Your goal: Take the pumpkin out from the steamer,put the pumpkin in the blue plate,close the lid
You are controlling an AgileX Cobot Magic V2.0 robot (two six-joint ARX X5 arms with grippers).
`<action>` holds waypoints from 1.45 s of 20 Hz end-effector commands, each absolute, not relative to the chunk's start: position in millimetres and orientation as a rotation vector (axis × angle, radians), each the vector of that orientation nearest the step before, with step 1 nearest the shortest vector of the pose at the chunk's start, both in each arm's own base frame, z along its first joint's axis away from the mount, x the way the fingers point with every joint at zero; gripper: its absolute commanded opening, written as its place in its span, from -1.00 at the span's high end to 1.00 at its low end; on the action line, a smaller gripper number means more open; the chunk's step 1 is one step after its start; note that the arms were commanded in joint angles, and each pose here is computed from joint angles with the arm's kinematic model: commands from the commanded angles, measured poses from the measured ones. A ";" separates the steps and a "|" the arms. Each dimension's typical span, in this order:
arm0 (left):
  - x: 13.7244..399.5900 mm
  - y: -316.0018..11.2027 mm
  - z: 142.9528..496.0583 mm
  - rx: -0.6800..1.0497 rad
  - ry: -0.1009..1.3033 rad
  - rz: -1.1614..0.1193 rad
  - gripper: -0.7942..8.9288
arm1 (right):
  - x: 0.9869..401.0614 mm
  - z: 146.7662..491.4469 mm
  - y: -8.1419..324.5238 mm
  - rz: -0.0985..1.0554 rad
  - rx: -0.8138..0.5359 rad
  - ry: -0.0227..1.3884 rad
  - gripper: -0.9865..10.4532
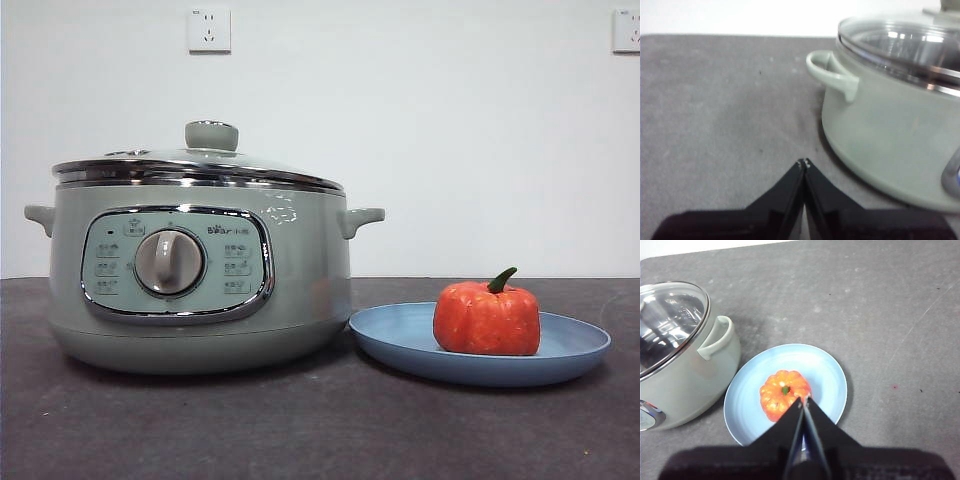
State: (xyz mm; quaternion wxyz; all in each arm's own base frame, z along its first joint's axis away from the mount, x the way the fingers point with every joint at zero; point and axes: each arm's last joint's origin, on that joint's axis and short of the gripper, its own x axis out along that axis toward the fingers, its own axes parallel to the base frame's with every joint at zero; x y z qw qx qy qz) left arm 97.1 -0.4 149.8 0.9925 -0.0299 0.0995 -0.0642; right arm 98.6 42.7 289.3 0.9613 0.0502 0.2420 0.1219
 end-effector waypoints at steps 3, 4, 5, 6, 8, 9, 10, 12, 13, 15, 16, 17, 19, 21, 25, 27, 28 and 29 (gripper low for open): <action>97.0 0.2 145.5 -0.075 0.202 -0.115 0.84 | 98.7 288.3 42.8 0.243 0.110 0.490 0.86; 97.0 0.1 145.8 -0.074 0.199 -0.117 0.84 | 98.7 288.3 42.9 0.244 0.110 0.490 0.86; 97.0 0.1 145.8 -0.075 0.199 -0.118 0.84 | 98.7 288.3 42.9 0.244 0.110 0.490 0.86; 97.0 0.1 145.8 -0.074 0.199 -0.117 0.84 | 98.7 288.3 42.8 0.243 0.110 0.490 0.86; 97.0 0.1 145.7 -0.075 0.199 -0.118 0.84 | 98.7 288.3 42.8 0.243 0.110 0.490 0.86; 97.0 0.1 145.8 -0.074 0.199 -0.117 0.84 | 98.7 288.3 42.8 0.243 0.110 0.490 0.86; 97.0 0.1 145.8 -0.074 0.199 -0.117 0.84 | 98.7 288.3 42.8 0.243 0.110 0.490 0.86; 97.0 0.1 145.8 -0.074 0.199 -0.117 0.84 | 98.7 288.3 42.8 0.243 0.110 0.490 0.86; 97.0 0.1 145.7 -0.075 0.199 -0.117 0.84 | 98.7 288.3 42.8 0.243 0.110 0.490 0.86; 97.0 0.1 145.8 -0.074 0.199 -0.117 0.84 | 98.7 288.3 42.9 0.244 0.110 0.490 0.86; 97.0 0.1 145.8 -0.074 0.199 -0.117 0.84 | 98.7 288.3 42.8 0.243 0.110 0.490 0.86; 97.0 0.1 145.8 -0.074 0.199 -0.117 0.84 | 98.7 288.3 42.8 0.243 0.110 0.490 0.86; 97.0 0.1 145.8 -0.074 0.199 -0.117 0.84 | 98.7 288.2 42.9 0.244 0.109 0.490 0.86; 97.0 0.1 145.8 -0.074 0.199 -0.117 0.84 | 98.8 288.2 42.5 0.249 0.033 0.479 0.86; 97.0 0.1 145.8 -0.074 0.199 -0.117 0.84 | 94.4 282.1 34.4 0.228 -0.055 0.365 0.86; 97.0 0.1 145.8 -0.074 0.199 -0.117 0.84 | 93.9 264.7 27.6 0.246 -0.040 0.253 0.86; 97.0 0.1 145.8 -0.074 0.199 -0.117 0.84 | 93.5 251.8 24.1 0.264 -0.027 0.212 0.86; 97.0 0.1 145.8 -0.075 0.199 -0.118 0.84 | 93.6 237.4 20.4 0.259 -0.015 0.184 0.86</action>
